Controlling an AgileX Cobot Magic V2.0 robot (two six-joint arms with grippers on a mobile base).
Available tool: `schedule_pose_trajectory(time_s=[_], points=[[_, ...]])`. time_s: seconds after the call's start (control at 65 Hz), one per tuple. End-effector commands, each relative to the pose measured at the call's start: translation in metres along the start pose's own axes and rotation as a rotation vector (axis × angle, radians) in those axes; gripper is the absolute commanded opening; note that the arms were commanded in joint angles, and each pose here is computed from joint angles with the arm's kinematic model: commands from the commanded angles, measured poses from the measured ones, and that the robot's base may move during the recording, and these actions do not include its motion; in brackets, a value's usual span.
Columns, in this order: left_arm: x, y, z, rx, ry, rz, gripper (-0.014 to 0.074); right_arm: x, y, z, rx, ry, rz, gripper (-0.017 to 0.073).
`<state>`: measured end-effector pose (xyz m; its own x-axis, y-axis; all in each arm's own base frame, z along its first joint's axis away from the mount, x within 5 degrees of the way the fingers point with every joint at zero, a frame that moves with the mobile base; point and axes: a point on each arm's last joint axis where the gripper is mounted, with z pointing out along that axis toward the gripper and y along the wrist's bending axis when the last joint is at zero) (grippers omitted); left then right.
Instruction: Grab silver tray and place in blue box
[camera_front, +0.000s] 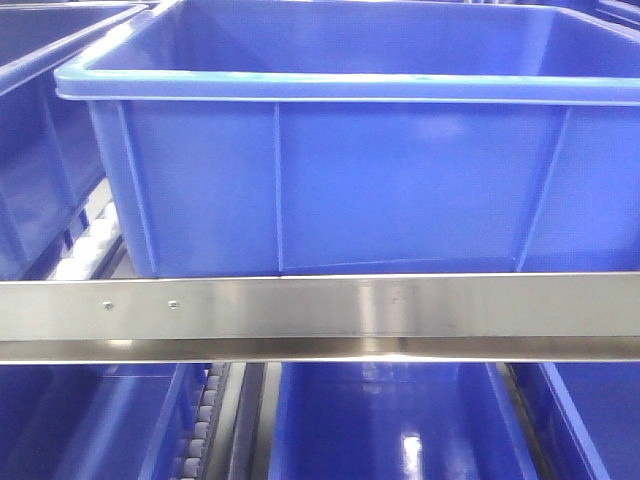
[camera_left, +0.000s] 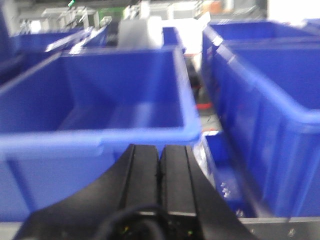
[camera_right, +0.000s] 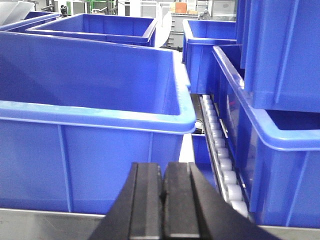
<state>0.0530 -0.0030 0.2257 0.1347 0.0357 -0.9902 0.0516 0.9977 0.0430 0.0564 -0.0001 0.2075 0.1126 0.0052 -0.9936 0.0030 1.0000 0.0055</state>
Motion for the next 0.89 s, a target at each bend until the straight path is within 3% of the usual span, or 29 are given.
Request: schedule_pose_trajectory(time_s=[0.0, 0.154, 0.877], points=[[-0.008, 0.001, -0.002, -0.014, -0.143, -0.025, -0.0093, -0.008, 0.001, -0.002, -0.009, -0.104, -0.003, 0.0055], [0.009, 0.000, -0.001, -0.013, -0.079, -0.034, -0.0093, -0.008, 0.001, -0.002, -0.009, -0.104, -0.003, 0.0055], [0.009, 0.000, -0.001, -0.012, -0.072, -0.034, -0.0093, -0.008, 0.001, -0.002, -0.009, -0.104, -0.003, 0.0055]])
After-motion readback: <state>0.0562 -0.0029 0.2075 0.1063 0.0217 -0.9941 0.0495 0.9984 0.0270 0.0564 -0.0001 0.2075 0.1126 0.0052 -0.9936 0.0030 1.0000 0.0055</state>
